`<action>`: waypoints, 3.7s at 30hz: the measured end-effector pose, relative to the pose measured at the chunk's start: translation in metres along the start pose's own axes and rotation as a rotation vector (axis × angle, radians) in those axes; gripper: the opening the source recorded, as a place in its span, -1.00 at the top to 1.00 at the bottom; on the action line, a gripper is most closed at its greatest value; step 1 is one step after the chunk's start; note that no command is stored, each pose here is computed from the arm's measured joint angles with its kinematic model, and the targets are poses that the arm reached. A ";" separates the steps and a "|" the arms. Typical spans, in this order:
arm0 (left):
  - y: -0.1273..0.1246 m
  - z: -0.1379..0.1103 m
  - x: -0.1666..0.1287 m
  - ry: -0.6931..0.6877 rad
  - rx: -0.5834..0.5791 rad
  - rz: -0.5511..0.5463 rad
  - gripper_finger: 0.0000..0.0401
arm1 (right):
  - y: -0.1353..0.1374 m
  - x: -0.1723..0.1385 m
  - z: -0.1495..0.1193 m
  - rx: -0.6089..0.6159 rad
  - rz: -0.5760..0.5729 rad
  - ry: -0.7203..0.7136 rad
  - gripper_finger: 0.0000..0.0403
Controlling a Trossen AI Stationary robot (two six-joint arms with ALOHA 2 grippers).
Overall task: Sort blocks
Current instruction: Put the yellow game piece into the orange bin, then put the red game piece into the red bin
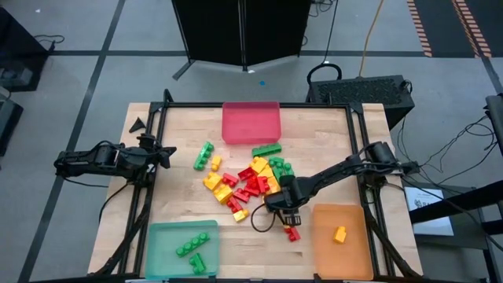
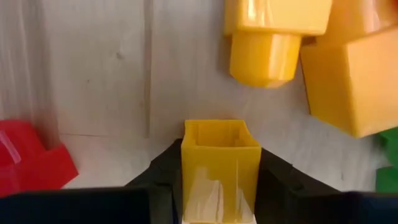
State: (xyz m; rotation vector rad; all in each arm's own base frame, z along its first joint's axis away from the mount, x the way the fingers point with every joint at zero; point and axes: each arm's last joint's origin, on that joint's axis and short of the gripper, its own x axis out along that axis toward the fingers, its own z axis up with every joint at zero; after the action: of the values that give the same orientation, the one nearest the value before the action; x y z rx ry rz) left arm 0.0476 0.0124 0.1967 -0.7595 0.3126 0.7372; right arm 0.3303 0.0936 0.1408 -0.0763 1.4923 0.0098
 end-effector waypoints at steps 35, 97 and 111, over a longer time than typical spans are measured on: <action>0.000 0.000 0.000 -0.002 -0.001 0.002 0.98 | 0.081 -0.083 -0.159 0.616 0.157 -0.050 0.44; 0.000 0.000 0.000 0.009 -0.001 -0.006 0.98 | 0.085 -0.046 -0.010 0.509 0.111 -0.056 -0.54; 0.000 0.000 0.000 0.010 -0.001 -0.006 0.98 | 0.090 -0.006 -0.008 0.569 0.054 0.061 -0.38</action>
State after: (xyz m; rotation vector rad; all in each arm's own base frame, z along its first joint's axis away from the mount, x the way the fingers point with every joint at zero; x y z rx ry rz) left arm 0.0477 0.0121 0.1966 -0.7647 0.3186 0.7281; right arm 0.3171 0.1833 0.1425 0.4259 1.5083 -0.3746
